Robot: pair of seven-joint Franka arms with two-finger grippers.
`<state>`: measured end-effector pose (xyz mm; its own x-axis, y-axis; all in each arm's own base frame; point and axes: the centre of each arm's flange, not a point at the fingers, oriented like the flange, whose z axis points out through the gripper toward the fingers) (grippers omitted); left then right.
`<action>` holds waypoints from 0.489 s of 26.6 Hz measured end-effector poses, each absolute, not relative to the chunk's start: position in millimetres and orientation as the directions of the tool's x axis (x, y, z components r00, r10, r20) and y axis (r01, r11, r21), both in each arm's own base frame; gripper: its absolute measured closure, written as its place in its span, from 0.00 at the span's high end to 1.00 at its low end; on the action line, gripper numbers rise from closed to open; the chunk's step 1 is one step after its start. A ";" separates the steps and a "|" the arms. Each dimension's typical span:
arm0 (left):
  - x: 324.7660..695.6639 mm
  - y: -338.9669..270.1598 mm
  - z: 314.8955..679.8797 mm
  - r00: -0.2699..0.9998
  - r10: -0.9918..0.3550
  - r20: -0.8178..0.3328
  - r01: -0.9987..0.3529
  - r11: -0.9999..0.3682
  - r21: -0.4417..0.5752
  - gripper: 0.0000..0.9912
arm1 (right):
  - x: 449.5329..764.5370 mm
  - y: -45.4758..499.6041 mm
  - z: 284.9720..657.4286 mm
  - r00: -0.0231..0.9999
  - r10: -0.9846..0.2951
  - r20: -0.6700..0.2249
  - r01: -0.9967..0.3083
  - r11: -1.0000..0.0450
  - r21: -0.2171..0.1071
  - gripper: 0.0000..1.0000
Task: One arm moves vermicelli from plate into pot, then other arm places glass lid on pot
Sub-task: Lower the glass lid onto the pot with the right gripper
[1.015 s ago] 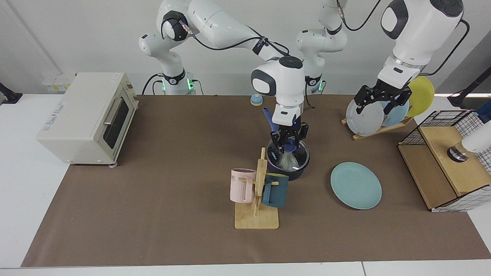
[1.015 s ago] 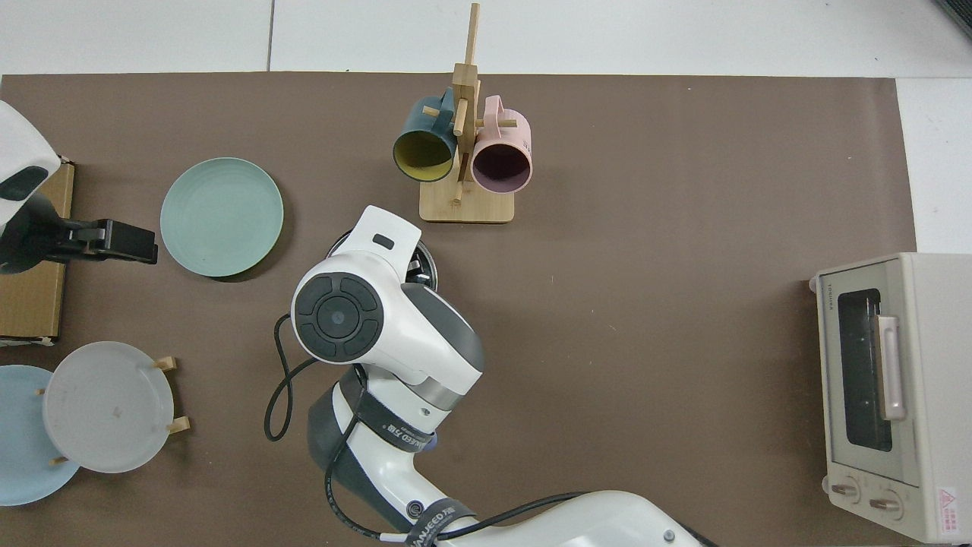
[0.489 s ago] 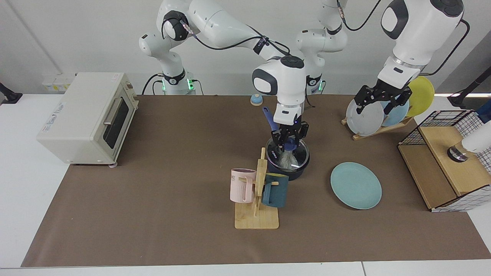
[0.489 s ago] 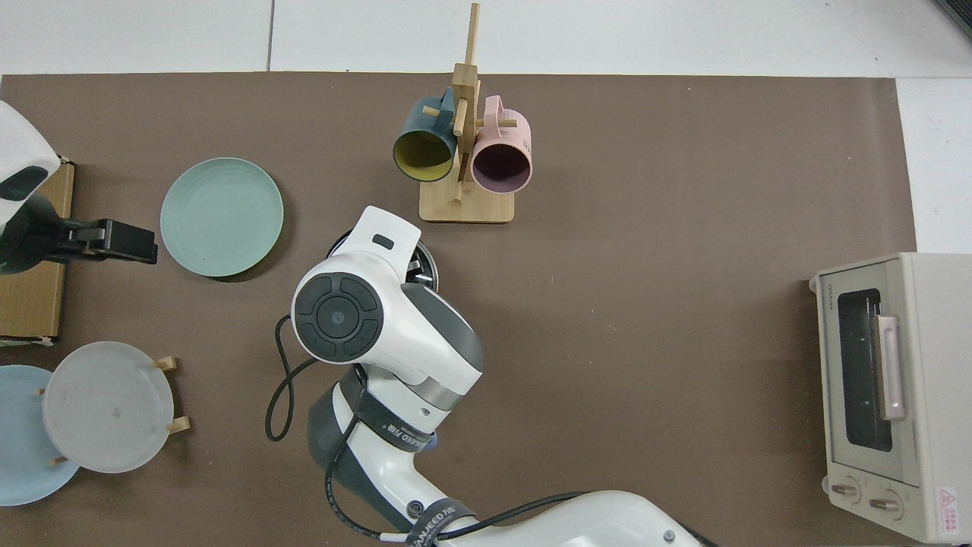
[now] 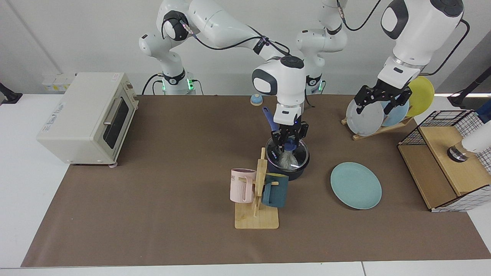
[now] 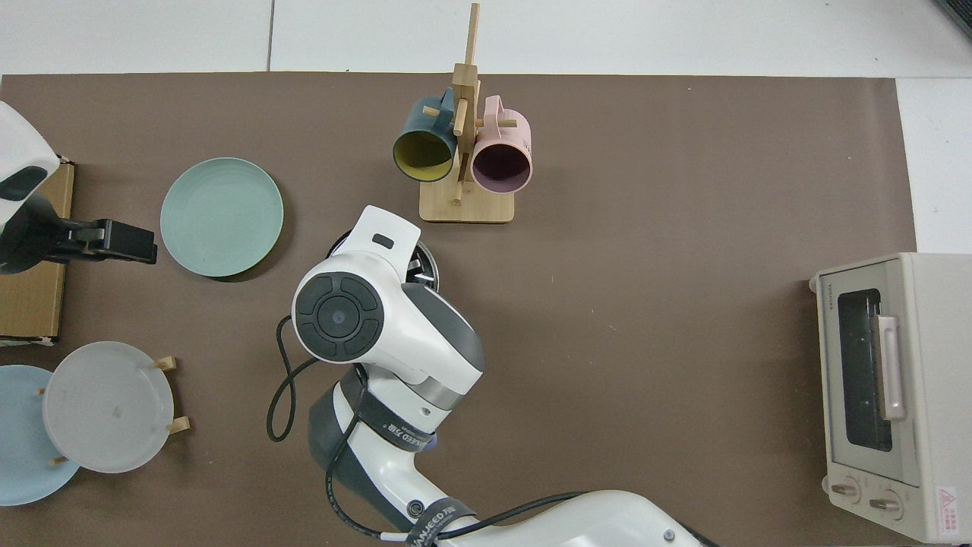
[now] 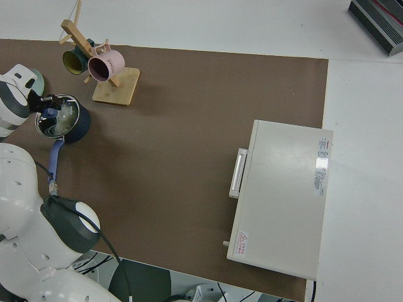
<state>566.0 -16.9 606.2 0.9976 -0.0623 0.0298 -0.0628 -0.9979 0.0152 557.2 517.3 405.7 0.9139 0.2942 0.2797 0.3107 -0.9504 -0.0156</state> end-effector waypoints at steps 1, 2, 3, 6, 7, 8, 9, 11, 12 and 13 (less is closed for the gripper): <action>566.0 -16.9 606.2 0.998 -0.062 0.030 -0.063 -0.998 0.015 1.00 | 557.2 517.3 405.7 0.914 0.294 0.280 0.311 -0.950 -0.016 0.61; 566.0 -16.9 606.2 0.998 -0.062 0.030 -0.063 -0.998 0.015 1.00 | 557.3 517.3 405.7 0.914 0.294 0.280 0.311 -0.950 -0.016 0.61; 566.0 -16.9 606.2 0.998 -0.062 0.030 -0.063 -0.998 0.015 1.00 | 557.3 517.3 405.6 0.914 0.294 0.280 0.311 -0.950 -0.016 0.61; 566.0 -16.8 606.2 0.998 -0.062 0.030 -0.063 -0.998 0.015 1.00 | 557.6 517.3 405.5 0.914 0.294 0.280 0.311 -0.950 -0.016 0.61; 566.0 -16.8 606.2 0.998 -0.062 0.030 -0.063 -0.998 0.015 1.00 | 558.0 517.3 405.5 0.914 0.294 0.281 0.310 -0.950 -0.016 0.61; 566.0 -16.8 606.2 0.998 -0.062 0.030 -0.063 -0.998 0.015 1.00 | 558.5 517.3 405.4 0.914 0.293 0.281 0.310 -0.951 -0.016 0.61; 566.0 -16.7 606.2 0.998 -0.062 0.030 -0.062 -0.998 0.015 1.00 | 559.0 517.4 405.4 0.914 0.293 0.282 0.310 -0.951 -0.016 0.61; 566.0 -16.6 606.2 0.998 -0.062 0.030 -0.062 -0.998 0.015 1.00 | 559.8 517.4 405.4 0.914 0.292 0.283 0.309 -0.951 -0.016 0.61; 566.0 -16.5 606.2 0.998 -0.062 0.030 -0.062 -0.998 0.015 1.00 | 560.2 517.5 405.4 0.913 0.291 0.284 0.309 -0.951 -0.016 0.61; 566.0 -16.4 606.2 0.998 -0.061 0.030 -0.062 -0.998 0.015 1.00 | 560.6 517.6 405.4 0.913 0.291 0.285 0.308 -0.951 -0.017 0.61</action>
